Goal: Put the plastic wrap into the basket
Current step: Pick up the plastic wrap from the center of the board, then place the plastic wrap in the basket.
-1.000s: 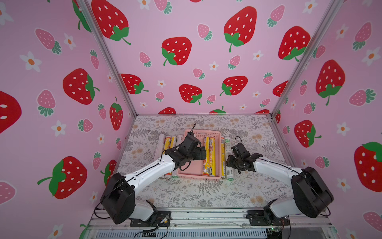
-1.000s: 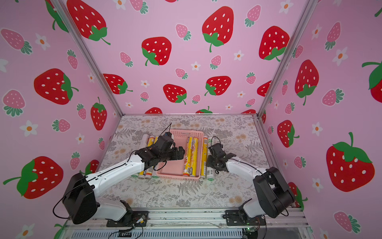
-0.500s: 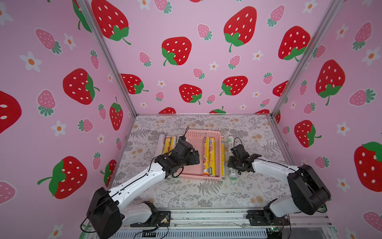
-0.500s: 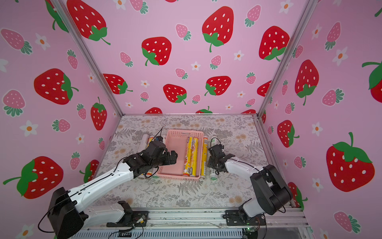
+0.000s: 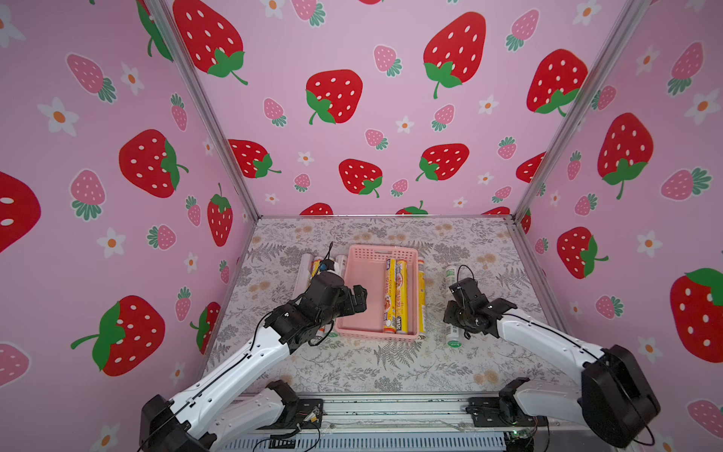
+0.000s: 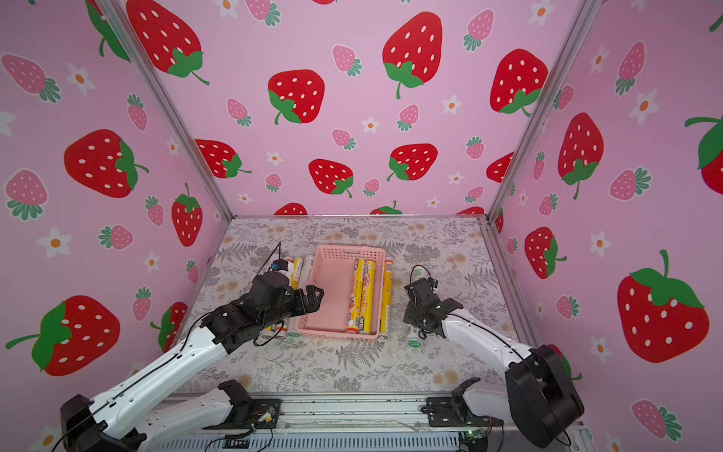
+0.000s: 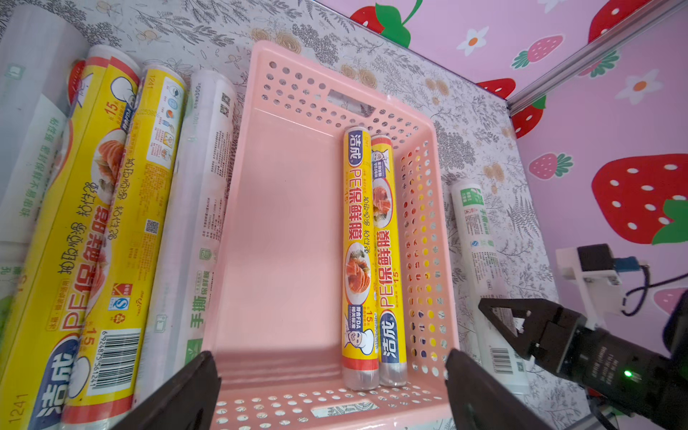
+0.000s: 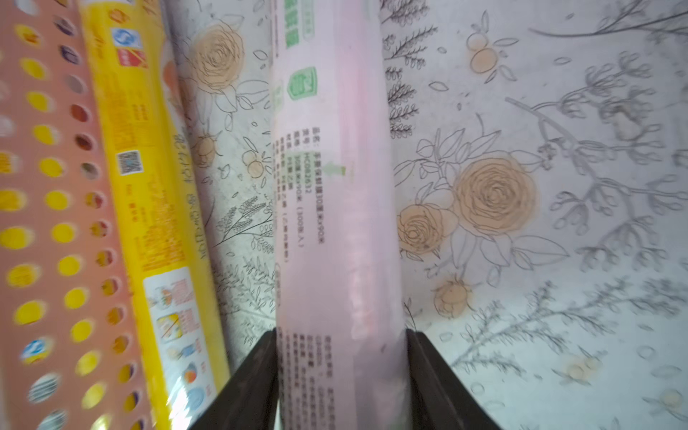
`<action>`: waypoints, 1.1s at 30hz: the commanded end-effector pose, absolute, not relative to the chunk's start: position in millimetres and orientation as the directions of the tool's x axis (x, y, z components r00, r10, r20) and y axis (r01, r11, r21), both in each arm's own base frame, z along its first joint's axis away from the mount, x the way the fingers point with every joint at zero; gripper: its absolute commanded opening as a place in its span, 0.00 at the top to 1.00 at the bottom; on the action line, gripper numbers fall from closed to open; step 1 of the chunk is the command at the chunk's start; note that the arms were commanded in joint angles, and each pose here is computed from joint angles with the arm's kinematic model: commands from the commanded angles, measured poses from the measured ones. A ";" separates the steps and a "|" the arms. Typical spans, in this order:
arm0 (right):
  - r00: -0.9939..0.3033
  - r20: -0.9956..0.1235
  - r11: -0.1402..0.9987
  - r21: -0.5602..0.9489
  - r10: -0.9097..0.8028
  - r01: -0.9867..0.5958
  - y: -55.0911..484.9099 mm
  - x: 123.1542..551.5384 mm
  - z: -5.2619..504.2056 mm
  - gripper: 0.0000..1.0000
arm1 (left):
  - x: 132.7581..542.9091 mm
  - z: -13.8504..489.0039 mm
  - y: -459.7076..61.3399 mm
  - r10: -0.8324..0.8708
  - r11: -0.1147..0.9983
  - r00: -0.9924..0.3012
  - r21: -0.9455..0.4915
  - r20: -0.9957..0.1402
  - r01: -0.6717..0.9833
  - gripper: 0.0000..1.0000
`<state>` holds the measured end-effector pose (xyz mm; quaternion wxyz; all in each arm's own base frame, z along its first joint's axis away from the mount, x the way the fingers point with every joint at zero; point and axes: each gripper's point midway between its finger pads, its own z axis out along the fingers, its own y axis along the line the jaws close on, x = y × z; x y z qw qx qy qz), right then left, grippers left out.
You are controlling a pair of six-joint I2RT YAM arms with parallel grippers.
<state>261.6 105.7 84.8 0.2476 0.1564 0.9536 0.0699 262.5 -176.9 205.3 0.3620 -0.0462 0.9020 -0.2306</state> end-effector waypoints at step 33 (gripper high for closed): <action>-0.707 -0.600 0.875 0.480 0.374 0.056 328.3 311.3 190.7 0.78 | 266.4 180.0 -142.1 -0.399 0.764 -0.759 -0.645 -0.514 0.036 0.00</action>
